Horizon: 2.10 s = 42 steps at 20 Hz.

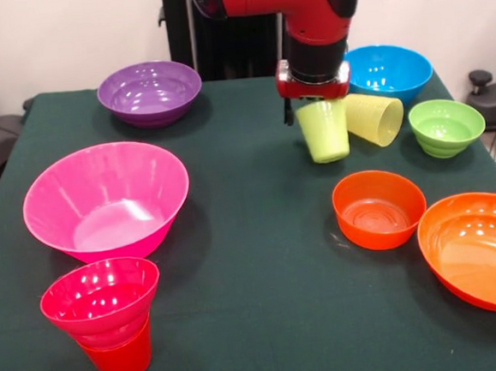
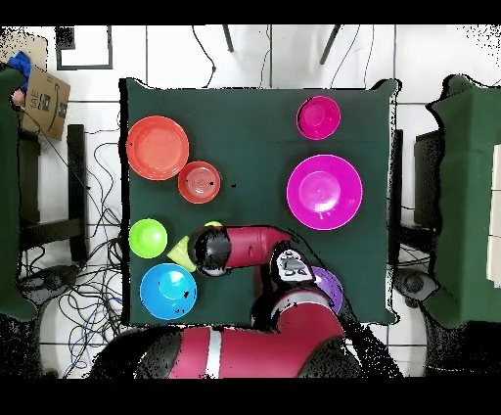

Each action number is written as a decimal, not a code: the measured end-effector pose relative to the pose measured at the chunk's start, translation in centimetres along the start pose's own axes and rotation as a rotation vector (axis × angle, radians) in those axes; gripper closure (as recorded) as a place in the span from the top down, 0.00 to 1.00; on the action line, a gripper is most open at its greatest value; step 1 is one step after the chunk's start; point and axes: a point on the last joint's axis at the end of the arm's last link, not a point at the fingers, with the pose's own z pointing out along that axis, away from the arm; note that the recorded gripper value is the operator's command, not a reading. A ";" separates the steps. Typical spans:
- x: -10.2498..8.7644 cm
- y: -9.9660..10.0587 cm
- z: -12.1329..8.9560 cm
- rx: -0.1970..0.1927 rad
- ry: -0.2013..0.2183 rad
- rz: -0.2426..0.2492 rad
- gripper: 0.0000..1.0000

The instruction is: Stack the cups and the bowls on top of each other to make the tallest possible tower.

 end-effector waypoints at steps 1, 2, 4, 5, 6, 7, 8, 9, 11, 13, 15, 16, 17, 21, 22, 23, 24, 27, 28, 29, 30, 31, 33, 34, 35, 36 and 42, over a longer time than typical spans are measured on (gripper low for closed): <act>-0.1 -0.2 0.0 -0.002 -0.004 0.004 1.00; -0.4 -0.6 0.0 -0.004 -0.013 0.012 1.00; -0.7 -1.0 -0.1 -0.008 -0.028 0.021 1.00; -1.2 -1.4 -0.1 -0.013 -0.048 0.028 1.00; -1.5 -1.6 -0.1 -0.016 -0.064 0.033 1.00; -2.1 -2.0 0.0 -0.020 -0.089 0.039 1.00; -2.6 -2.2 0.0 -0.022 -0.112 0.043 1.00; -3.5 -2.5 0.0 -0.025 -0.149 0.048 1.00; -4.2 -2.5 0.0 -0.029 -0.183 0.049 1.00; -4.9 -2.5 -0.1 -0.035 -0.215 0.050 1.00; -5.7 -2.4 -0.1 -0.044 -0.258 0.051 1.00; -5.8 -2.4 -0.1 -0.046 -0.268 0.050 1.00; -5.9 -2.3 -0.1 -0.047 -0.275 0.050 1.00; -6.3 -2.2 -0.2 -0.056 -0.305 0.050 1.00; -6.4 -2.1 -0.2 -0.059 -0.307 0.052 1.00; -6.5 -2.1 -0.3 -0.063 -0.310 0.053 1.00; -6.5 -2.1 -0.3 -0.065 -0.311 0.055 1.00; -6.8 -2.1 -0.4 -0.079 -0.311 0.066 1.00; -6.9 -2.1 -0.4 -0.083 -0.311 0.069 1.00; -7.1 -2.1 -0.5 -0.091 -0.312 0.075 1.00; -7.5 -2.2 -0.7 -0.107 -0.315 0.087 1.00; -7.6 -2.2 -0.9 -0.113 -0.316 0.092 1.00; -8.2 -2.2 -1.5 -0.141 -0.321 0.112 1.00; -8.3 -2.2 -1.7 -0.148 -0.323 0.117 1.00; -8.4 -2.2 -1.8 -0.154 -0.323 0.122 1.00; -8.6 -2.2 -2.1 -0.164 -0.326 0.131 1.00; -10.6 -2.3 -5.1 -0.261 -0.348 0.208 1.00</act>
